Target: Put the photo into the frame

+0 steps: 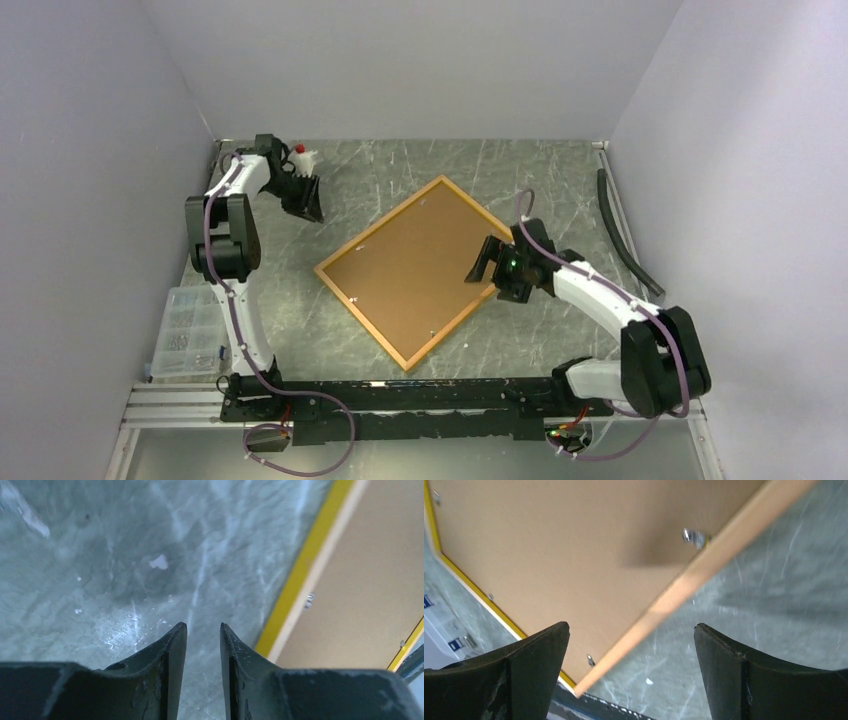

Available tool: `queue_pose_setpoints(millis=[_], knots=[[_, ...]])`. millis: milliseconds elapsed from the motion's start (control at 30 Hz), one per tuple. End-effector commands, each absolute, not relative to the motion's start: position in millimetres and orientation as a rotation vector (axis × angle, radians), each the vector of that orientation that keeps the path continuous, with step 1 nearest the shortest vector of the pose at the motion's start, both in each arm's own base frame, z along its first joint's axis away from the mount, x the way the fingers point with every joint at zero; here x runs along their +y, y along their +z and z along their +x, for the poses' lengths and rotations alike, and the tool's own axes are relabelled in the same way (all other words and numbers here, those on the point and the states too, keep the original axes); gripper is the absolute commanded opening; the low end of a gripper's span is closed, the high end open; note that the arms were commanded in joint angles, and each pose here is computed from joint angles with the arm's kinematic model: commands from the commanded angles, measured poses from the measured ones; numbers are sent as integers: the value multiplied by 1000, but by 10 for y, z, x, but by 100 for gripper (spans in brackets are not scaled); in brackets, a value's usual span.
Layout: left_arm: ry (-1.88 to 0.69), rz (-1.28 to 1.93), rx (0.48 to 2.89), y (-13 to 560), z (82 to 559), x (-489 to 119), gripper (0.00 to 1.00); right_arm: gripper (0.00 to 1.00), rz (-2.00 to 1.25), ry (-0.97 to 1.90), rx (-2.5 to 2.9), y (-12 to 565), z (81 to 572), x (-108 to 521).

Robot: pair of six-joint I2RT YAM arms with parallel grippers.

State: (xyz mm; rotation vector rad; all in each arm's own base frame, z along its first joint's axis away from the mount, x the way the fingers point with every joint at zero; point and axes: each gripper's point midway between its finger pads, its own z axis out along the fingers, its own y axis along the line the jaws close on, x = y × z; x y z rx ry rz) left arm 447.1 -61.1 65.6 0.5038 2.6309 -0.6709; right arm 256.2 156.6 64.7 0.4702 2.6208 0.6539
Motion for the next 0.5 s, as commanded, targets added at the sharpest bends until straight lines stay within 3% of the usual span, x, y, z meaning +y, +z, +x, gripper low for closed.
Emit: queue_pose_setpoints(millis=[0, 167, 467], knots=[[-781, 403, 2636, 672, 4430, -743, 36, 100, 503, 739, 2627, 672, 2283, 1661], [-834, 398, 2692, 410, 4224, -803, 31, 100, 503, 797, 2634, 554, 2226, 1725], [-960, 590, 2735, 274, 3575, -1094, 28, 100, 456, 720, 2590, 585, 2813, 1605]])
